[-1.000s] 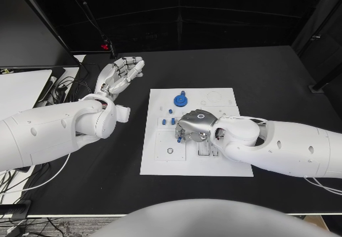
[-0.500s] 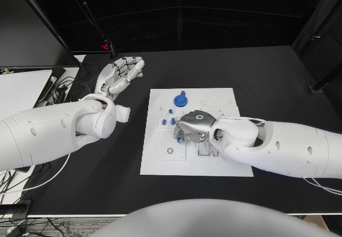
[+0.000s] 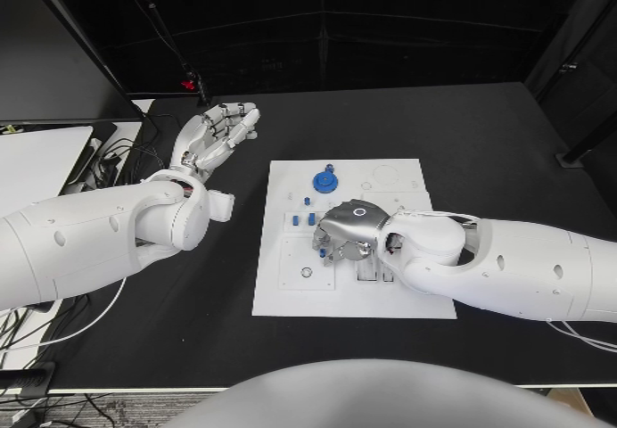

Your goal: Assemble the parts on the task board

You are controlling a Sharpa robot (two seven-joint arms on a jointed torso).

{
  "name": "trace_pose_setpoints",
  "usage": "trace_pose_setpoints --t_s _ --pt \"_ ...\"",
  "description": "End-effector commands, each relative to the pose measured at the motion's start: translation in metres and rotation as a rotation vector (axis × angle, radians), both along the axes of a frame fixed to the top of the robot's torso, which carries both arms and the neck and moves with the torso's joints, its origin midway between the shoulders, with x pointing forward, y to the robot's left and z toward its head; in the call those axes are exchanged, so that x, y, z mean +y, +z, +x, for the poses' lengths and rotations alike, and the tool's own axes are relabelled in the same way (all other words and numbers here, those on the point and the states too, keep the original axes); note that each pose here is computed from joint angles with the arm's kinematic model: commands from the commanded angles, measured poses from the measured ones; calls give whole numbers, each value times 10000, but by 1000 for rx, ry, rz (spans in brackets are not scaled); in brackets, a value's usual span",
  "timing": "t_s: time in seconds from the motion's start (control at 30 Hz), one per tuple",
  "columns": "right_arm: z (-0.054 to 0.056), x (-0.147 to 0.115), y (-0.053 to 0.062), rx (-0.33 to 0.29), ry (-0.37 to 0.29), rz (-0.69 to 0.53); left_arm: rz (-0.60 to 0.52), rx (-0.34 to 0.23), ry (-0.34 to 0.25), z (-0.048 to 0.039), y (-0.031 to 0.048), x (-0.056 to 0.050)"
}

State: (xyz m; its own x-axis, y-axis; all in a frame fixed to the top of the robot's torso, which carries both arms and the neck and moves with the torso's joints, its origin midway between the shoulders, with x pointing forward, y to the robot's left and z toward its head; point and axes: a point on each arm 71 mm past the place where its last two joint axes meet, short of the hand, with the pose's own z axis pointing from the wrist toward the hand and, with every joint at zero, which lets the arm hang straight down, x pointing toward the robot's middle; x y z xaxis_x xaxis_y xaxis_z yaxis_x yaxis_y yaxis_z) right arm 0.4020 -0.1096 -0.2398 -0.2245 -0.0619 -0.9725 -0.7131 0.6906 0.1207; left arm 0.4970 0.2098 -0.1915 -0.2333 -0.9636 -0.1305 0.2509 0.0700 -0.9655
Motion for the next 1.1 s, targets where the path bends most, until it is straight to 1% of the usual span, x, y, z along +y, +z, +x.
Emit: trace_pose_setpoints --t_s 0.03,0.13,0.27,0.37,0.4,0.5,0.57,0.67,0.73,0.8,0.97,1.1 --pt "1 -7 46 -22 2 64 -45 -156 -30 -39 120 -17" --pt "10 -52 83 -36 -14 135 -45 -156 -30 -39 120 -15" --pt "13 -166 144 -18 -54 262 -45 -156 -30 -41 121 -7" --pt "4 -296 195 15 -101 358 -45 -157 -29 -41 120 0" --pt "1 -357 214 34 -125 394 -45 -157 -28 -40 120 3" --pt "22 -553 311 91 -190 486 -44 -157 -26 -38 120 8" --pt "57 -654 390 111 -205 517 -43 -157 -25 -37 119 12" --pt "99 -770 463 129 -208 528 -42 -157 -24 -34 117 13" --pt "124 -832 480 139 -205 523 -42 -157 -24 -32 115 9" --pt "155 -889 483 134 -206 503 -42 -158 -25 -30 114 3" --pt "216 -981 459 63 -195 388 -43 -157 -27 -31 111 -9" --pt "255 -1035 420 23 -212 285 -42 -157 -26 -32 109 -5"
